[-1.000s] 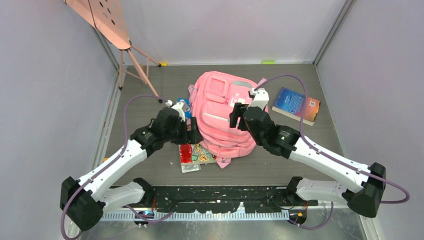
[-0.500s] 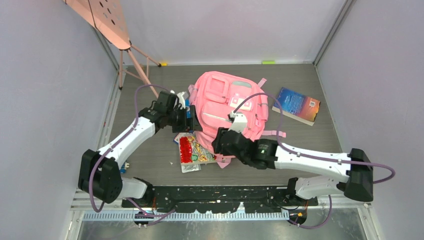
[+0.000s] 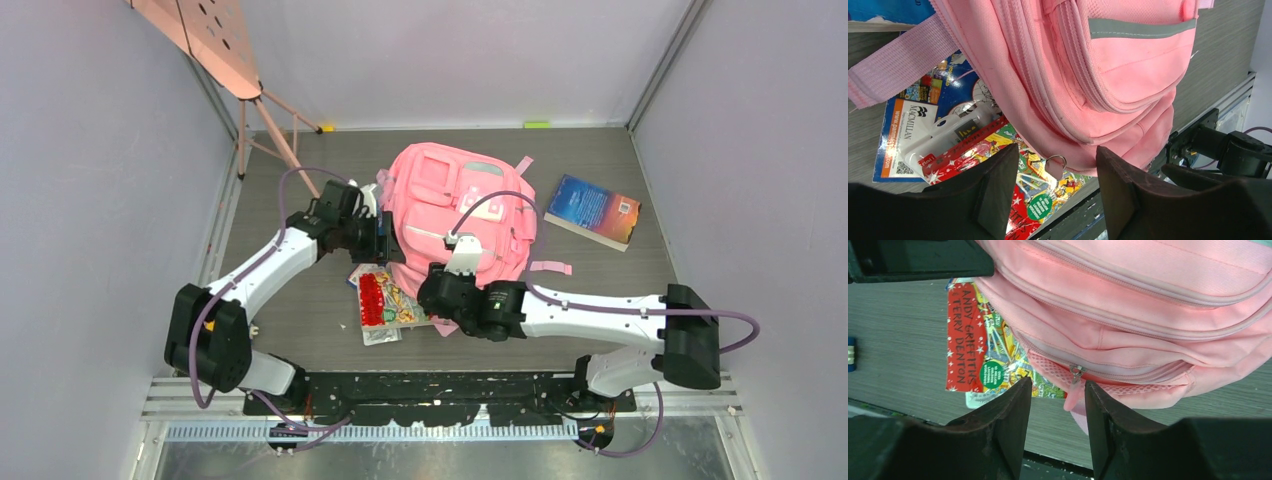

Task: Pack the student bag
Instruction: Unzip the student bag at the center of the board.

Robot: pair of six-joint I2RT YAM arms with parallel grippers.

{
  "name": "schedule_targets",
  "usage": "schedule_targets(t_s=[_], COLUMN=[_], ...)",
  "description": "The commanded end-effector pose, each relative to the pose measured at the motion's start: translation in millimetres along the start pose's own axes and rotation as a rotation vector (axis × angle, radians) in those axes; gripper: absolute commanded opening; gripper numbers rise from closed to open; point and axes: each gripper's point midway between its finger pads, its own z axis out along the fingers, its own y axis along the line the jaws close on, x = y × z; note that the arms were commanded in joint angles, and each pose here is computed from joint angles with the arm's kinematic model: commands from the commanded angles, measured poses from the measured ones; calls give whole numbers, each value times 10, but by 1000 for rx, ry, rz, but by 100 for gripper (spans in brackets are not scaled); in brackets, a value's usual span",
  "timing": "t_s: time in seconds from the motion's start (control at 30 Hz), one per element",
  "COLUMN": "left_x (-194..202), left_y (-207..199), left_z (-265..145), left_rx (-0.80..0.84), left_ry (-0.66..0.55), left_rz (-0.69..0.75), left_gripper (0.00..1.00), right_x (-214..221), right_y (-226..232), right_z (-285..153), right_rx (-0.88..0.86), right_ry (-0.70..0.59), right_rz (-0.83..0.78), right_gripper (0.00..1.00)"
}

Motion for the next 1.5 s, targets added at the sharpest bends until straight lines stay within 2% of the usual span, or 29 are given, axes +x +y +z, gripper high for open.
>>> schedule_targets(t_s=[0.0,0.17,0.5,0.63,0.73,0.83,0.9,1.03,1.13,1.23,1.3,1.47], left_x=[-139,-118,-167,-246,-293,-305,-316,-365,-410,-430,-427,-435], left_y=[-107,-81,-59,-86,-59,14,70,174,196,247,290,372], left_z=[36,68,27,-49,-91,-131,-157,-287,-350,-386,-389,-402], left_rx=[57,54,29,15,-11,-54,-85,-167,-191,-224,-246,-289], left_ry=[-17,-13,-27,-39,-63,-71,-73,-62,-81,-89,-85,-92], left_rz=[31,31,59,82,102,127,148,221,259,276,278,280], left_gripper=[56,41,10,0,0,0,0,0,0,0,0,0], right_x=[-135,-93,-34,3,36,-18,-94,-234,-288,-384,-333,-287], right_y=[0,88,-85,-121,-119,-99,-101,-23,-3,-152,-177,-471], right_z=[61,157,205,199,194,150,106,20,-21,36,20,-29], right_rx=[61,80,158,169,157,120,108,41,-30,-64,-135,-138], right_ry=[-73,-54,-50,-34,-21,-42,-65,-39,40,113,209,297], right_rz=[-19,-64,-120,-134,-126,-110,-106,-121,-101,-68,-46,-18], right_gripper=[46,40,33,27,19,5,1,1,0,0,0,1])
